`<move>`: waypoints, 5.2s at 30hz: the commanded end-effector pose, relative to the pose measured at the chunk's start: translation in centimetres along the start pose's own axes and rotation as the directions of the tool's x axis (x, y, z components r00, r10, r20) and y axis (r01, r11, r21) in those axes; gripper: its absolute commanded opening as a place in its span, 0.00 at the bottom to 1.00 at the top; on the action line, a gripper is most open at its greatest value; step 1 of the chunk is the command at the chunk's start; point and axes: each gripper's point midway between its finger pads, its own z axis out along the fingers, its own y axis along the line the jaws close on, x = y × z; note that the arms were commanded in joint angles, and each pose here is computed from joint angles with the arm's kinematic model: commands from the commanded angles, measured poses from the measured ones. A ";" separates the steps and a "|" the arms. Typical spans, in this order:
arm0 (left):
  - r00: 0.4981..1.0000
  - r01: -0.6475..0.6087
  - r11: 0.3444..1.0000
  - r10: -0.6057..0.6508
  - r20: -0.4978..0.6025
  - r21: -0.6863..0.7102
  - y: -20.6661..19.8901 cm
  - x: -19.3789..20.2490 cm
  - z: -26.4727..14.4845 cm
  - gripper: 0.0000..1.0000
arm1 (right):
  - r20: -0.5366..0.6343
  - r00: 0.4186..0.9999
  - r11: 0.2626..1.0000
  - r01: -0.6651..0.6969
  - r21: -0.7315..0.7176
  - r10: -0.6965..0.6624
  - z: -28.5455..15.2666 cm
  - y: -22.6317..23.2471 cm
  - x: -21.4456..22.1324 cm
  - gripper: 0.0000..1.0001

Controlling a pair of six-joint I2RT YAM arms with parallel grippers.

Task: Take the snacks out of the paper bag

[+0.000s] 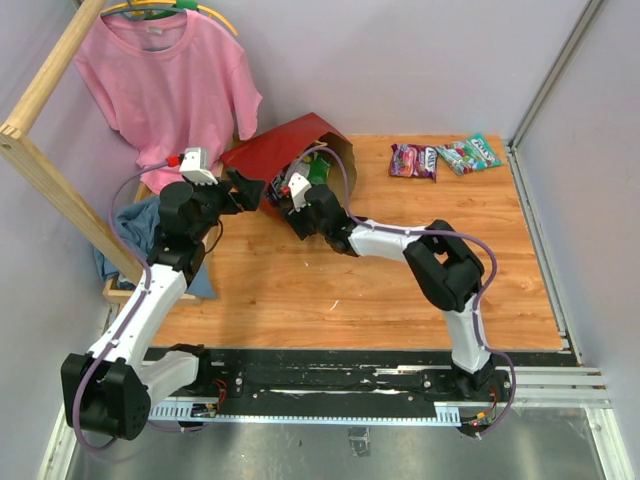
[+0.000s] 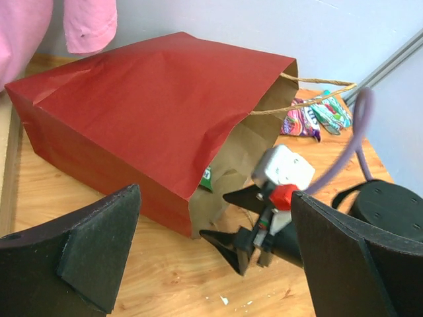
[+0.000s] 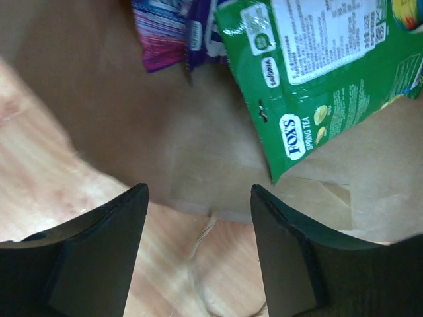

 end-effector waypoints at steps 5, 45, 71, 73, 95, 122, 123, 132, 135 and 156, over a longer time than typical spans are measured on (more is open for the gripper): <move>1.000 0.017 1.000 -0.017 0.014 0.026 -0.2 -0.5 0.5 1.00 | -0.084 0.995 0.990 0.057 0.132 -0.046 4.7 -4.7 1.7 0.63; 0.999 0.047 0.999 -0.047 -0.021 0.025 0.8 -0.3 0.2 1.00 | 0.027 1.000 1.000 -0.014 0.009 0.013 -4.1 -6.4 -6.0 0.01; 0.999 0.049 0.998 -0.049 0.008 0.029 0.5 -1.3 -0.7 1.00 | 0.180 0.948 0.937 -0.294 0.190 0.261 -23.2 -12.5 -4.5 0.01; 0.998 0.058 0.998 -0.058 0.007 0.040 0.3 -1.3 -0.7 1.00 | 0.227 0.912 0.887 -0.392 0.245 0.341 -25.5 -15.0 -3.5 0.01; 0.993 0.117 0.987 -0.117 -0.006 0.113 -1.2 -1.3 -0.6 1.00 | 0.289 0.727 0.724 -0.676 0.140 0.623 -26.4 -16.3 -1.8 0.01; 0.992 0.123 0.986 -0.122 -0.018 0.116 -1.1 -0.9 -0.4 1.00 | 0.029 0.766 0.669 -0.579 0.465 0.642 -23.1 -16.0 7.2 0.67; 0.992 0.122 0.986 -0.121 -0.016 0.114 -1.1 -1.0 -0.4 1.00 | -0.007 0.767 0.682 -0.565 0.464 0.641 -22.3 -15.6 7.6 0.64; 0.994 0.111 0.989 -0.109 -0.018 0.097 -0.7 -0.8 -0.3 1.00 | -0.166 0.721 0.694 -0.536 0.480 0.672 -16.9 -14.4 12.2 0.50; 0.994 0.109 0.990 -0.107 -0.025 0.094 -0.6 -0.6 -0.1 1.00 | -0.200 0.685 0.678 -0.553 0.484 0.701 -15.8 -14.3 13.9 0.48; 0.998 0.069 0.995 -0.069 -0.006 0.071 -0.4 -1.2 -0.9 1.00 | -0.035 0.371 0.296 -0.679 0.672 0.928 -19.6 -19.9 23.9 0.55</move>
